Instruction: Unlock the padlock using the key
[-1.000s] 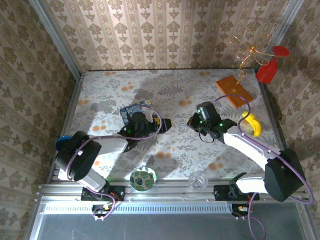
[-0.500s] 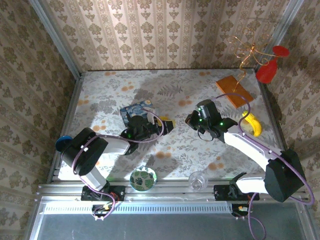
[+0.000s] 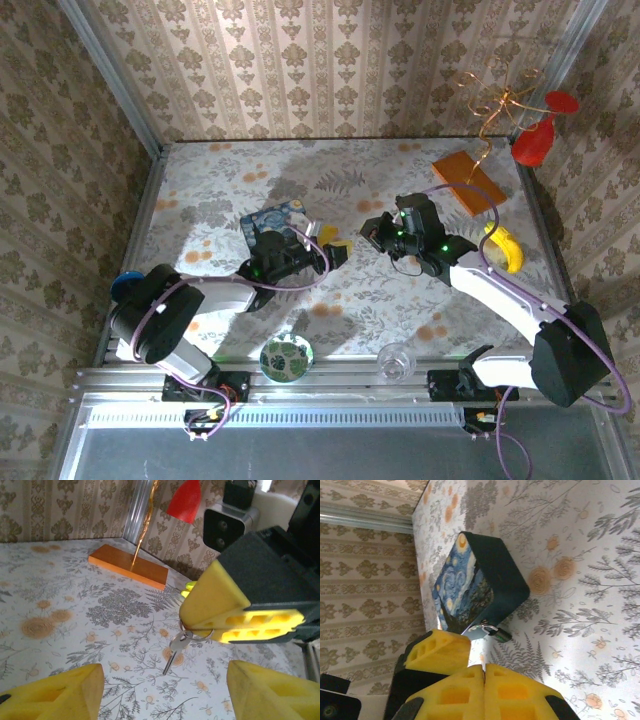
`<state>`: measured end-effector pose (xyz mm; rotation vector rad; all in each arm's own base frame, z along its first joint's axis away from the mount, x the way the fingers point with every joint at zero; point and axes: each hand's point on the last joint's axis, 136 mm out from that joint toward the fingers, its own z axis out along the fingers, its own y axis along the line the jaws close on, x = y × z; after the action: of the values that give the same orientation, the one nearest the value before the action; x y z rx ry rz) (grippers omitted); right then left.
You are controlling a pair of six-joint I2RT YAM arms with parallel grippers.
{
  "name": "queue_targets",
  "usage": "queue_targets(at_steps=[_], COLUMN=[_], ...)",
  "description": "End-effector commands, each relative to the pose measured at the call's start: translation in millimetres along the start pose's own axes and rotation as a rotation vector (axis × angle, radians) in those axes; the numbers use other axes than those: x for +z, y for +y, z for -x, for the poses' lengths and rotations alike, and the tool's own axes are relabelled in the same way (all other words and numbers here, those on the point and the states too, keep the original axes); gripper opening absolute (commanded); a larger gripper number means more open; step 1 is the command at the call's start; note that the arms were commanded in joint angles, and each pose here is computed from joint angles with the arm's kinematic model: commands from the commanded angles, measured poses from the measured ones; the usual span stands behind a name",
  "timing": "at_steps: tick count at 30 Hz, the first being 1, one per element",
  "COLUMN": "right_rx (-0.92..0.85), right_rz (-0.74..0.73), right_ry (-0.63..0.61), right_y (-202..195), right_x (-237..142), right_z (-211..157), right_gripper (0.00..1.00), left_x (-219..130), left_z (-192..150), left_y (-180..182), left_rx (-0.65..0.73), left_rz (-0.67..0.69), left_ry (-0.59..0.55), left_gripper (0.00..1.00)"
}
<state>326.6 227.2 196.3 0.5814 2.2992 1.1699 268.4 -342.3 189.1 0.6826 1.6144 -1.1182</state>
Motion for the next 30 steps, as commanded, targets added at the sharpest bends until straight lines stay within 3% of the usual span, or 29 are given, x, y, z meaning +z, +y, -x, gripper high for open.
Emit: queue_targets(at_steps=[1, 13, 30], right_rx=[-0.013, -0.034, -0.037], right_rz=[0.114, 0.176, 0.205], right_ry=[0.006, 0.020, 0.042], right_y=[37.6, 58.6, 64.4], right_x=[-13.3, -30.3, -32.0], right_z=[4.0, 1.1, -5.0], right_gripper=[0.00, 0.00, 0.00], left_x=[-4.9, 0.4, 13.5], left_z=[8.8, 14.2, 24.2], left_y=[-14.5, -25.6, -23.5], left_rx=[0.126, 0.253, 0.274], left_rz=[-0.054, -0.131, -0.151], left_ry=[-0.037, -0.086, -0.102], left_gripper=[0.66, 0.66, 0.51])
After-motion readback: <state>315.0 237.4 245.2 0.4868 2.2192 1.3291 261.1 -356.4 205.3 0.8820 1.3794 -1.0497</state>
